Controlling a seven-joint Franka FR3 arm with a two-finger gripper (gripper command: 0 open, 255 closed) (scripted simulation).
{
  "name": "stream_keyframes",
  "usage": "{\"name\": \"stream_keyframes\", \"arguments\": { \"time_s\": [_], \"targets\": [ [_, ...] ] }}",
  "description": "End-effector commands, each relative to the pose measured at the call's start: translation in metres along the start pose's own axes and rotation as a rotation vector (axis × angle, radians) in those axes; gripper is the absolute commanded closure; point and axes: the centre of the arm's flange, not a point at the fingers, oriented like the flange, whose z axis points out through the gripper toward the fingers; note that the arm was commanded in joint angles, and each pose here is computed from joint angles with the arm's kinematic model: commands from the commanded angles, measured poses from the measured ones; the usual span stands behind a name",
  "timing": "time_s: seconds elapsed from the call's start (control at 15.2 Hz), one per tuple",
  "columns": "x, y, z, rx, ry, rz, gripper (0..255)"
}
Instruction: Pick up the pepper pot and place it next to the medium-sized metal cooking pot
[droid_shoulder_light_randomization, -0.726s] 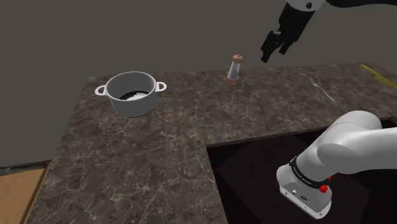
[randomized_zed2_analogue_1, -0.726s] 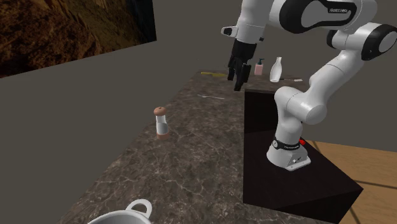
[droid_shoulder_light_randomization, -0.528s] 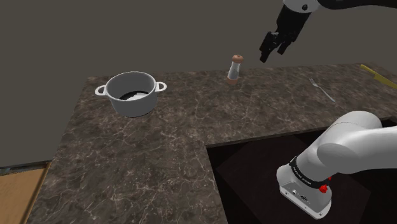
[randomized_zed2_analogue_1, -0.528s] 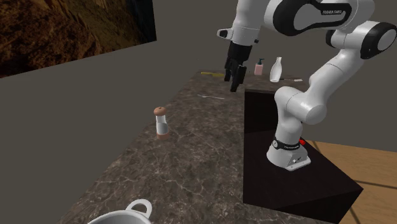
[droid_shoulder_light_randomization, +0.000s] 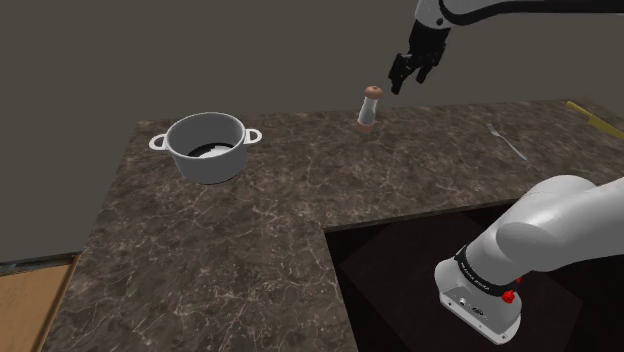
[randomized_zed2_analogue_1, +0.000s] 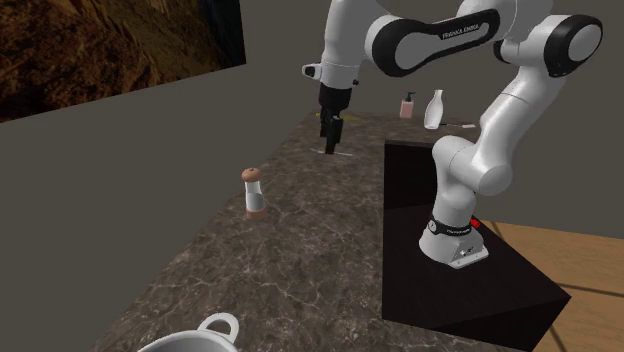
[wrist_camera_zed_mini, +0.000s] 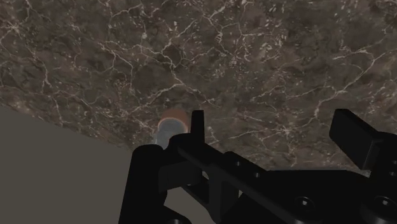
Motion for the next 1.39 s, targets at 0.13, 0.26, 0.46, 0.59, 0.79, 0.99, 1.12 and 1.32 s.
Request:
{"name": "stream_keyframes", "arguments": {
  "time_s": [0.13,0.26,0.46,0.59,0.79,0.99,1.12,1.32],
  "targets": [
    [0.040,0.023,0.032,-0.009,-0.014,0.000,0],
    [0.059,0.034,0.047,-0.014,-0.021,0.001,0],
    [0.088,0.050,0.070,-0.020,-0.032,0.002,0],
    [0.108,0.061,0.085,-0.024,-0.039,0.002,0],
    [0.136,0.078,0.108,-0.031,-0.049,0.003,0],
    [0.165,0.095,0.131,-0.037,-0.060,0.004,0],
    [0.183,0.106,0.147,-0.042,-0.067,0.004,0],
    [0.203,0.118,0.164,-0.046,-0.075,0.005,0]
  ]
}}
